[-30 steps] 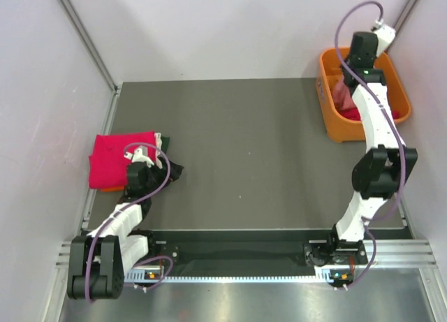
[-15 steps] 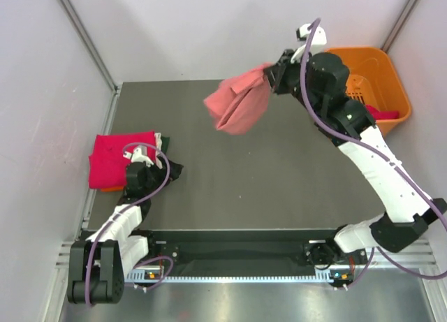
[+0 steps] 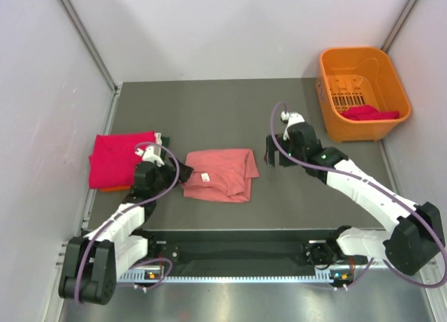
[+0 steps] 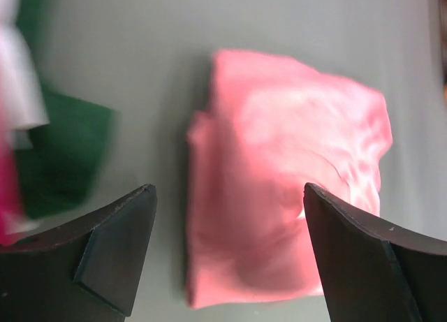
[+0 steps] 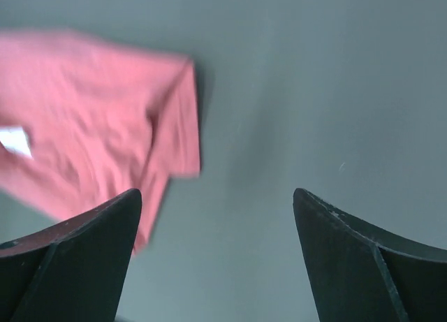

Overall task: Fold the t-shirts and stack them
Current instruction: Move the tshirt to the center of the board, then flatten the tshirt out

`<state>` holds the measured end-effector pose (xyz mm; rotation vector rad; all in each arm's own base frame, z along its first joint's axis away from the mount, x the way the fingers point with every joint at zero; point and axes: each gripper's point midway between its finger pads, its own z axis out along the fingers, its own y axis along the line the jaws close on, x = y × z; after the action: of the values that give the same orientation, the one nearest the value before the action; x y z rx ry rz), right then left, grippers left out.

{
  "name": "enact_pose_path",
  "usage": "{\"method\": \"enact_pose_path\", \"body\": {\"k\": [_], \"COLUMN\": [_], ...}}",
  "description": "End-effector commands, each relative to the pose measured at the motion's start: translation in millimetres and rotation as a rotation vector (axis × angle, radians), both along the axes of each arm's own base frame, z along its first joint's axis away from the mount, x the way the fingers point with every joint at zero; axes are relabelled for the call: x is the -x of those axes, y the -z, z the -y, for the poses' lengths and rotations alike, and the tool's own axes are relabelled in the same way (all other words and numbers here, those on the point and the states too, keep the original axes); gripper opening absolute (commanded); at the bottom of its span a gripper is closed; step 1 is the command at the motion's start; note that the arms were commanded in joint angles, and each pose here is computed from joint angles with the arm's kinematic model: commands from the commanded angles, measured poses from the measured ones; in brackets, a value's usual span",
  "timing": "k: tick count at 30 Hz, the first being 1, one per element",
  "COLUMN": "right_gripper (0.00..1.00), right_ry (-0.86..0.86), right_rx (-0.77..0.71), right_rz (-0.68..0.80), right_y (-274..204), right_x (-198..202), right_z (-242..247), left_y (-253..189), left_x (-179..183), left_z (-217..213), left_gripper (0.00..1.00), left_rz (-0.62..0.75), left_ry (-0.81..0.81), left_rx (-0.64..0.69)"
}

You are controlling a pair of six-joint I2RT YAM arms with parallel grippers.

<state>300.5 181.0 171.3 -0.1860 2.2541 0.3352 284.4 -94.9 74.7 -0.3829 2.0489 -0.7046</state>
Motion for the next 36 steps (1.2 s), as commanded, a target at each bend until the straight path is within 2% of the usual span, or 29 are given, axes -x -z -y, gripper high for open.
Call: {"method": "enact_pose_path", "body": {"k": [1, 4, 10, 13, 14, 15, 20, 23, 24, 27, 28, 30, 31, 36], "right_gripper": [0.87, 0.82, 0.81, 0.81, 0.81, 0.82, 0.82, 0.82, 0.82, 0.82, 0.82, 0.83, 0.83, 0.84], "right_ry": [-0.143, -0.196, -0.233, -0.215, -0.214, -0.211, -0.201, -0.192, -0.190, -0.185, -0.183, -0.179, -0.176, -0.171], "right_rx": [-0.186, -0.223, -0.217, -0.198, -0.198, -0.197, -0.183, -0.188, -0.189, -0.183, -0.182, -0.177, -0.172, -0.165], "right_rz": [0.057, -0.016, -0.092, -0.084, -0.078, -0.077, -0.092, -0.089, -0.086, -0.089, -0.090, -0.088, -0.092, -0.097], "right_y": [-23.3, 1.5, 34.2, 37.5, 36.9, 37.4, 41.0, 39.6, 38.5, 40.0, 40.4, 41.3, 44.1, 48.1], "right_x": [17.0, 29.5, 40.4, 40.7, 41.4, 40.9, 40.0, 38.9, 38.5, 39.2, 40.1, 40.0, 41.1, 44.4], "right_z": [-28.9, -41.8, -53.1, -47.6, -46.4, -45.7, -44.8, -44.7, -44.7, -42.9, -41.9, -40.7, -39.3, -35.6], "left_y": [-23.6, -27.8, -22.6, -18.7, -17.9, -15.8, -5.7, -3.5, -3.1, -3.5, -4.4, -4.6, -4.4, -22.6], "left_x": [-13.0, -12.5, -11.9, -11.4, -11.6, -11.4, -14.3, -12.8, -12.9, -11.5, -12.0, -11.5, -11.5, -11.5], "left_z": [18.5, 29.9, 28.7, 28.8, 27.8, 27.2, 25.9, 31.9, 32.6, 37.7, 39.7, 44.1, 45.7, 54.7], "left_gripper": [0.90, 0.90, 0.90, 0.86, 0.79, 0.76, 0.74, 0.57, 0.49, 0.34, 0.24, 0.15, 0.00, 0.00], "left_rz": [0.092, 0.108, 0.086, 0.068, 0.063, 0.054, -0.002, -0.012, -0.011, -0.006, 0.000, 0.002, 0.001, -0.002], "left_ry": [0.063, 0.093, 0.085, 0.083, 0.077, 0.073, 0.061, 0.091, 0.095, 0.123, 0.131, 0.160, 0.168, 0.195], "left_rx": [-0.069, -0.105, -0.128, -0.133, -0.135, -0.139, -0.150, -0.141, -0.142, -0.132, -0.129, -0.123, -0.122, -0.075]}}
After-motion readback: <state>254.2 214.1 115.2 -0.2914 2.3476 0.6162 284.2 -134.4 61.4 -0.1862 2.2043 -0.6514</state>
